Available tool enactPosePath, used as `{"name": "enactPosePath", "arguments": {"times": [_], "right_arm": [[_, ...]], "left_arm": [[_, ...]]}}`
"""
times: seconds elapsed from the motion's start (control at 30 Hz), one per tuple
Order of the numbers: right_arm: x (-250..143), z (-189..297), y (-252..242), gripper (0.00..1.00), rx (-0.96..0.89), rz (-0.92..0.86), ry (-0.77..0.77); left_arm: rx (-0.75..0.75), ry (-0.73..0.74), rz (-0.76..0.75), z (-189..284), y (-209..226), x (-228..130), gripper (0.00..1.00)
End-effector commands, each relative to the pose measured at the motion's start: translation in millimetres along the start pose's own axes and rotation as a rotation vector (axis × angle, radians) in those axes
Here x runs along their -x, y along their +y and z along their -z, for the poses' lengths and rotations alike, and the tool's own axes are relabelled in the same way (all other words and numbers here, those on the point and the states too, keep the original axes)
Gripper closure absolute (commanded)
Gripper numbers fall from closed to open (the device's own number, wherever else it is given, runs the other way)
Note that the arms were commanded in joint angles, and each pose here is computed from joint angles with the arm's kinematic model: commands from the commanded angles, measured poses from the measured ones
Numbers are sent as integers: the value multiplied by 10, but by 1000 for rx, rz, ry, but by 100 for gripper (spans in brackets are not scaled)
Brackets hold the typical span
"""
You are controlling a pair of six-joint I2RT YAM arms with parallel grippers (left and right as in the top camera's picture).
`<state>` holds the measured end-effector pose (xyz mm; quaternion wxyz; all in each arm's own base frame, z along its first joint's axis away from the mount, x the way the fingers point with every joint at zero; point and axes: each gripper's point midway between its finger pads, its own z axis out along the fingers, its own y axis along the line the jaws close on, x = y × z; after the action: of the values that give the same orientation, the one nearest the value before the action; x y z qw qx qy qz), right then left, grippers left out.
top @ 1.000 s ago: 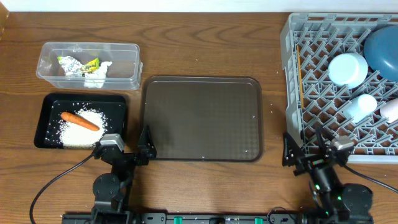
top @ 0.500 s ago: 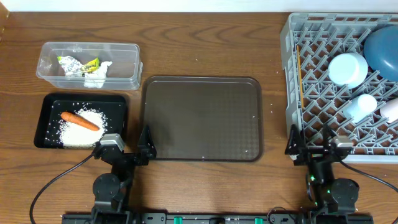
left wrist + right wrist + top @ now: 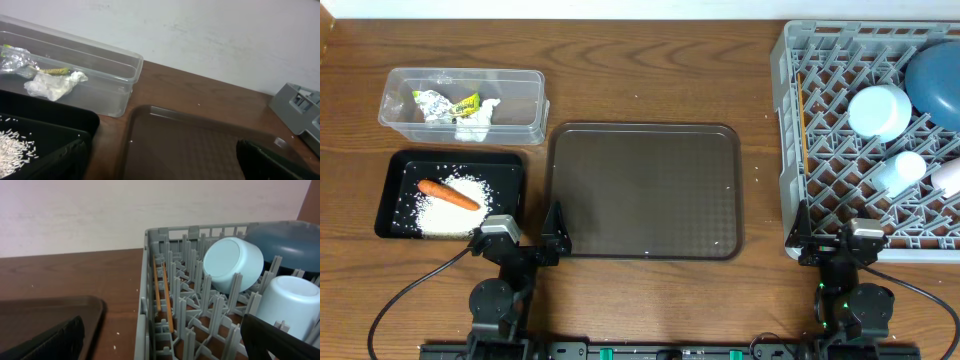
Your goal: Sort waste into correct bins and load items into the dishwasher rack
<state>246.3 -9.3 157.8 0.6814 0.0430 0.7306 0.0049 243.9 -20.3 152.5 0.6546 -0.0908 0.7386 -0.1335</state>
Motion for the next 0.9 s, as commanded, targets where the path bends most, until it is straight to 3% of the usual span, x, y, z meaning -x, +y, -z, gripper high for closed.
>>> {"name": "enactPosePath", "arguments": {"times": [0.0,0.2,0.87], "right_arm": [[-7,4,34,1,9,79,0],[-6,4,28,1,6,178,-1],[-7,4,54,1,21,170,-1]], "left_arm": [[40,38,-4,-8,92,-140,2],[40,38,-4,-8,92,-140,2],[40,38,-4,-8,92,-140,2]]}}
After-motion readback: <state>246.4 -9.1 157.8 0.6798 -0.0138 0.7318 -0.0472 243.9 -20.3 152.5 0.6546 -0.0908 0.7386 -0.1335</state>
